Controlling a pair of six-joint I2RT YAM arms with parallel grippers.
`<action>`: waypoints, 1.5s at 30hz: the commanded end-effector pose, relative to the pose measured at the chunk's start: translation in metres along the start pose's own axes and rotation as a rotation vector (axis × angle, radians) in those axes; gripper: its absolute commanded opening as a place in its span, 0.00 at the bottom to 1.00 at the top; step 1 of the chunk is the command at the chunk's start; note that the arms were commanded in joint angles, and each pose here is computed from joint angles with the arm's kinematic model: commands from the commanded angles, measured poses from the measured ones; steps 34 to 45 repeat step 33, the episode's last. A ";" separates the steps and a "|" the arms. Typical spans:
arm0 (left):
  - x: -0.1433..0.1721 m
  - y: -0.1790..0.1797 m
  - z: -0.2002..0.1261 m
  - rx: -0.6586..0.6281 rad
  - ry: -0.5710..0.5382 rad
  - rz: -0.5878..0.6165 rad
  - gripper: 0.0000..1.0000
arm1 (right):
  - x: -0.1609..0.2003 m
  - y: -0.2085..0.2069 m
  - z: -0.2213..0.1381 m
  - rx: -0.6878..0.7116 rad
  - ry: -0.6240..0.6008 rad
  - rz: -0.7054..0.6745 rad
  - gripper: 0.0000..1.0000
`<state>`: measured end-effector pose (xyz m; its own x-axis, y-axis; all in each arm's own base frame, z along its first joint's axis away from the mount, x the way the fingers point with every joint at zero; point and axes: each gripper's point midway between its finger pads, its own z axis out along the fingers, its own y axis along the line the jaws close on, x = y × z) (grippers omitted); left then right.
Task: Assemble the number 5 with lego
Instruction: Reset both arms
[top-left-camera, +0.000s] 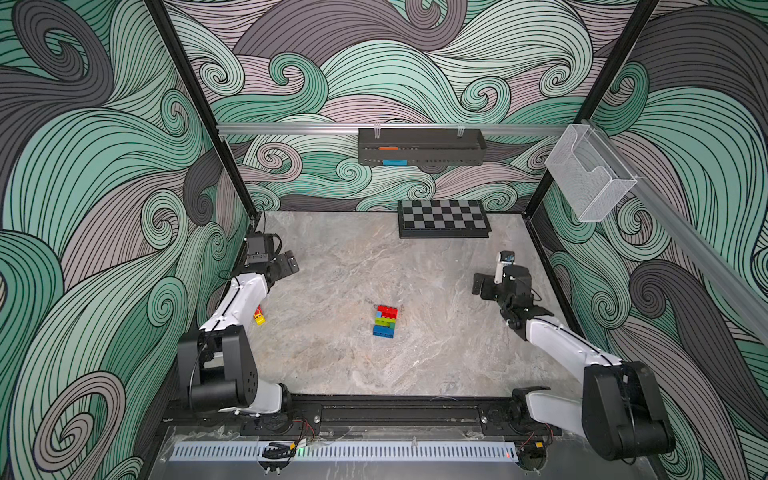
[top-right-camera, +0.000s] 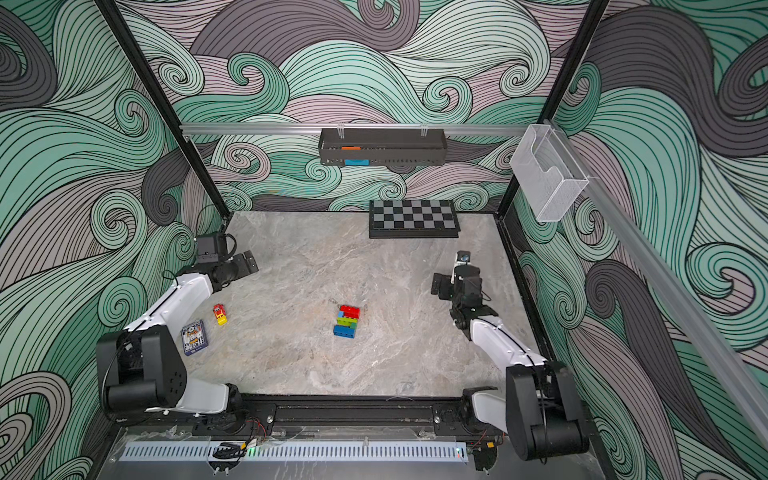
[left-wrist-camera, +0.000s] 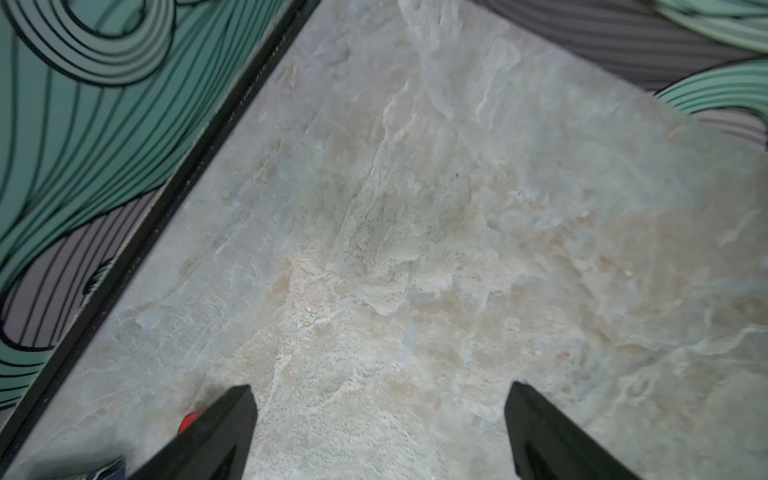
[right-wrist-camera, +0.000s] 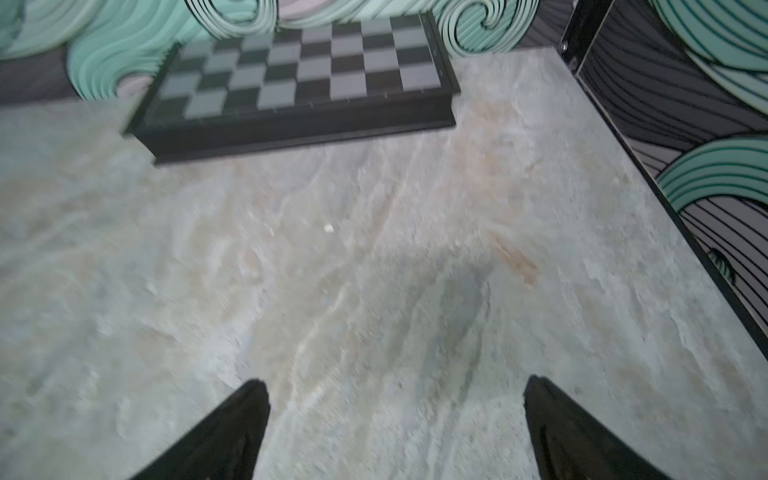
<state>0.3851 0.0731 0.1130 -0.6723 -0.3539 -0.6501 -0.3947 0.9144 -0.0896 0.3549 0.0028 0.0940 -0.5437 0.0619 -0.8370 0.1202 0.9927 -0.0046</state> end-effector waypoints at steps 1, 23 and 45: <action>-0.009 -0.002 0.014 0.022 -0.186 0.041 0.96 | -0.040 -0.007 0.005 0.064 -0.239 -0.069 0.99; 0.022 -0.030 0.018 0.034 -0.431 0.237 0.99 | -0.020 0.032 0.002 -0.073 -0.438 -0.209 0.99; 0.022 -0.032 0.020 0.054 -0.416 0.237 0.99 | -0.016 0.040 0.010 -0.215 -0.370 -0.201 0.99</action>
